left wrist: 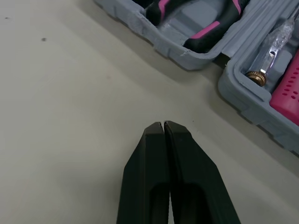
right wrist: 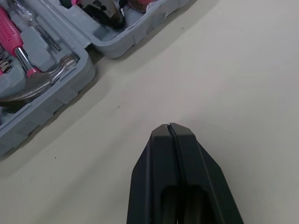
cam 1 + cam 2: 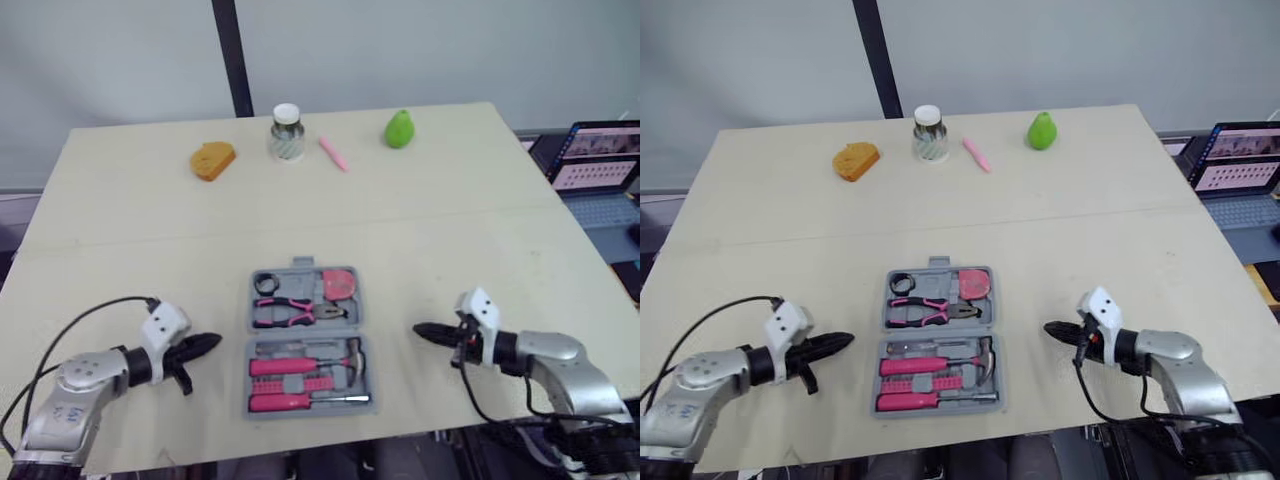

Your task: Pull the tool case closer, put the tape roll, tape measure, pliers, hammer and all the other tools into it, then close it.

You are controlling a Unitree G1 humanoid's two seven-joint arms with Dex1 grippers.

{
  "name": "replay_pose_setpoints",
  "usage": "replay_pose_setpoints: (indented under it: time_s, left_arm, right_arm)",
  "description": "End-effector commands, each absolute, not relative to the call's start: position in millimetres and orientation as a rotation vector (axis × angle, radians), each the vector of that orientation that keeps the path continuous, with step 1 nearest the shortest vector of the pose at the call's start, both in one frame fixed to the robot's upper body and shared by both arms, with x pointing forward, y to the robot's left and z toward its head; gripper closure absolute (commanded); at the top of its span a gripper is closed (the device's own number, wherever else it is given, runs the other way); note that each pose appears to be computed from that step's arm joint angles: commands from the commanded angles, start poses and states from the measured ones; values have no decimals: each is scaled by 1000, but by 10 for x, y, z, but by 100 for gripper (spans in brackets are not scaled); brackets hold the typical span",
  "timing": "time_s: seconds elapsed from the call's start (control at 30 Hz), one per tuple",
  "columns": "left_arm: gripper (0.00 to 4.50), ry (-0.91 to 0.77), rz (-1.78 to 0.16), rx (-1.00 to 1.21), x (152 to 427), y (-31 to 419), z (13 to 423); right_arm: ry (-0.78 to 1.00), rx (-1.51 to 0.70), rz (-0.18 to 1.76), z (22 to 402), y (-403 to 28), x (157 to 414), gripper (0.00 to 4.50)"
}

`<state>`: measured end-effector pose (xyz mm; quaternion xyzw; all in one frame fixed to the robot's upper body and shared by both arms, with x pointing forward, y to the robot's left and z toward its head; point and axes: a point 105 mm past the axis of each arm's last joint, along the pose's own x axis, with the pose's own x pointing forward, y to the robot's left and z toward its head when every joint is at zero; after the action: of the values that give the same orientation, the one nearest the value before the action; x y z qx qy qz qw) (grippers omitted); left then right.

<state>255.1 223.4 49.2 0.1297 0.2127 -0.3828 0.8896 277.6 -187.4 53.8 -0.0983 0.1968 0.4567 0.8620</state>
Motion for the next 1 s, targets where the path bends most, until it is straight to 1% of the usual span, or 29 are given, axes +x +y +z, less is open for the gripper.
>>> replay_pose_setpoints:
  time_s: [0.03,0.23,0.53,0.8,1.0]
  left_arm:
    - [450,429,-843,280,2590,2061,435]
    - [450,428,-901,260,2617,1793,346]
    - [450,426,-912,237,2599,1667,325]
    - [450,387,-905,232,2678,1562,352]
    - [450,393,-948,220,2633,1450,346]
  right_arm:
    - [380,-232,1006,585,-1631,2811,438]
    - [370,-244,1027,584,-1372,2899,438]
    - [359,-234,1064,605,-1156,2935,438]
    - [365,-216,1105,610,-1024,2895,438]
    - [377,-213,1139,612,-973,2821,438]
